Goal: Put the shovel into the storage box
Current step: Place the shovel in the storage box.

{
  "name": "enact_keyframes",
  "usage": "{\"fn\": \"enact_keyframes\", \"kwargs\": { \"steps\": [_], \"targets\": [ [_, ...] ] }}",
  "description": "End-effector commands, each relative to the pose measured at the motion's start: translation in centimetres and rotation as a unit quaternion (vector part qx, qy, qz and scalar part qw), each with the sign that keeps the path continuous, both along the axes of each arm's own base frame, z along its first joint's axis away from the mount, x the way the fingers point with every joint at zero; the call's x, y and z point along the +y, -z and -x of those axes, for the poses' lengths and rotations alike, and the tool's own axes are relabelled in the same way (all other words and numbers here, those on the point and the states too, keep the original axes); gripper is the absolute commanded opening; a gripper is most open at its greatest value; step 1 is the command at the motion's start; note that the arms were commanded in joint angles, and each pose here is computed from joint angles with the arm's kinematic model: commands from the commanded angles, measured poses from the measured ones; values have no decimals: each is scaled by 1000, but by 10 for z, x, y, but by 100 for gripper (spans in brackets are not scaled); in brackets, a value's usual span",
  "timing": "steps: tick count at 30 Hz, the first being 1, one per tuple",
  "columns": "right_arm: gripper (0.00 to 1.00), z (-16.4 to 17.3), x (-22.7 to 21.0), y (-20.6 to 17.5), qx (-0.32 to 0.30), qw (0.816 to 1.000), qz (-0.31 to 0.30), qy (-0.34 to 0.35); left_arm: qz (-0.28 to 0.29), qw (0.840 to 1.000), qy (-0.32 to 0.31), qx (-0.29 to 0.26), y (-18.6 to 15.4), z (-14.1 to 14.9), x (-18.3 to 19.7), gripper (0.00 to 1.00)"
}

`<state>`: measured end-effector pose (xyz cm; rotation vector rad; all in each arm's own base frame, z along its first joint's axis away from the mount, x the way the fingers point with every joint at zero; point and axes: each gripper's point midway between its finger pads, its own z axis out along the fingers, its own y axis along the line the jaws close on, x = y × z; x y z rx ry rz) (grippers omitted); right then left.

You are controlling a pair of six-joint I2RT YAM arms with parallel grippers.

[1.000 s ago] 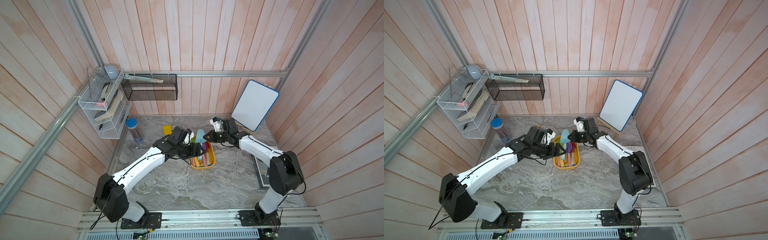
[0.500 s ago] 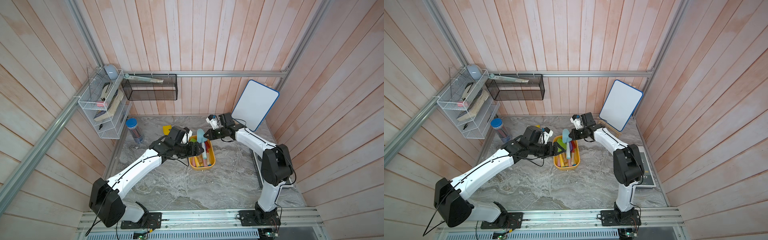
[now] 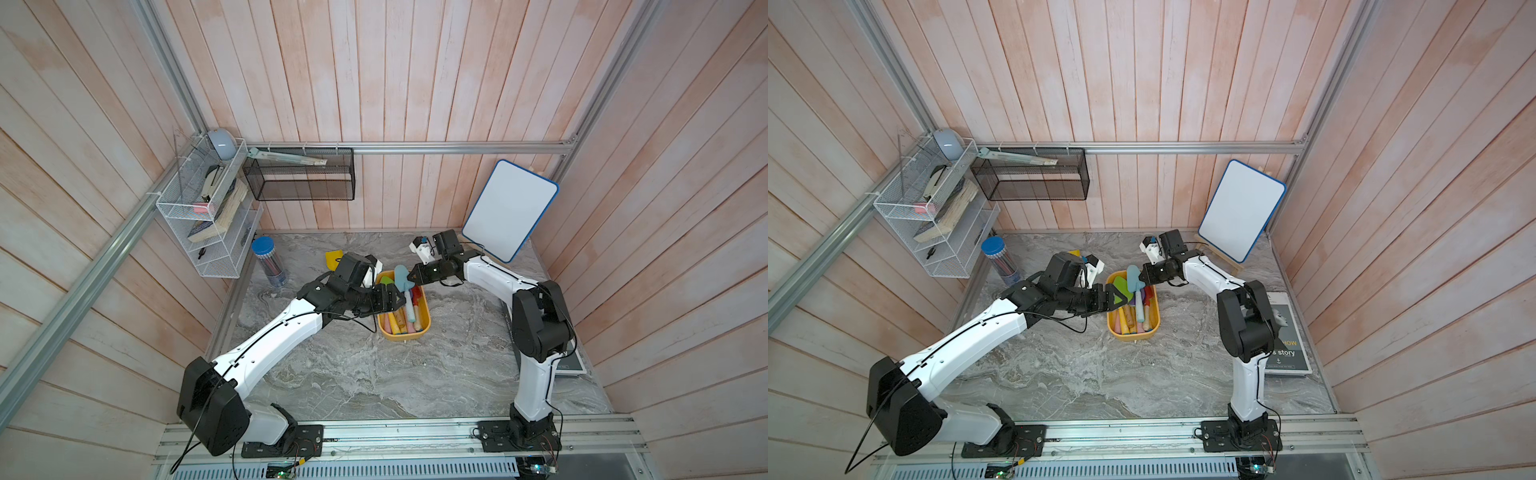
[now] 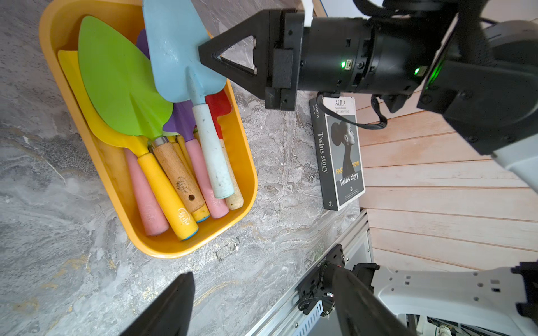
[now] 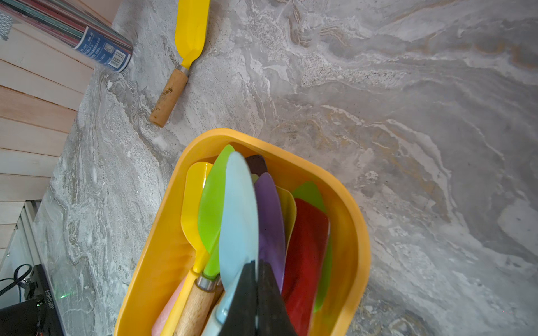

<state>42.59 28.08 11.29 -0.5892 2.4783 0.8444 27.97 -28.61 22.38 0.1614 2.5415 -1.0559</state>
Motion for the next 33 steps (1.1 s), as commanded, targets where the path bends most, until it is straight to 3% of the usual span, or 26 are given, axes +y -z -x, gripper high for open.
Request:
{"fn": "enact_keyframes", "kwargs": {
  "steps": [1,27,33],
  "targets": [
    [0,2,2,11,13,1000,-11,6,0,1000,-1,-22,-7,-3,4,80],
    [0,16,3,41,45,999,-5,13,-11,1000,-5,-9,2,-4,6,80],
    [9,18,1,46,49,999,5,16,-23,1000,-9,-3,7,-4,8,80]
  ]
}}
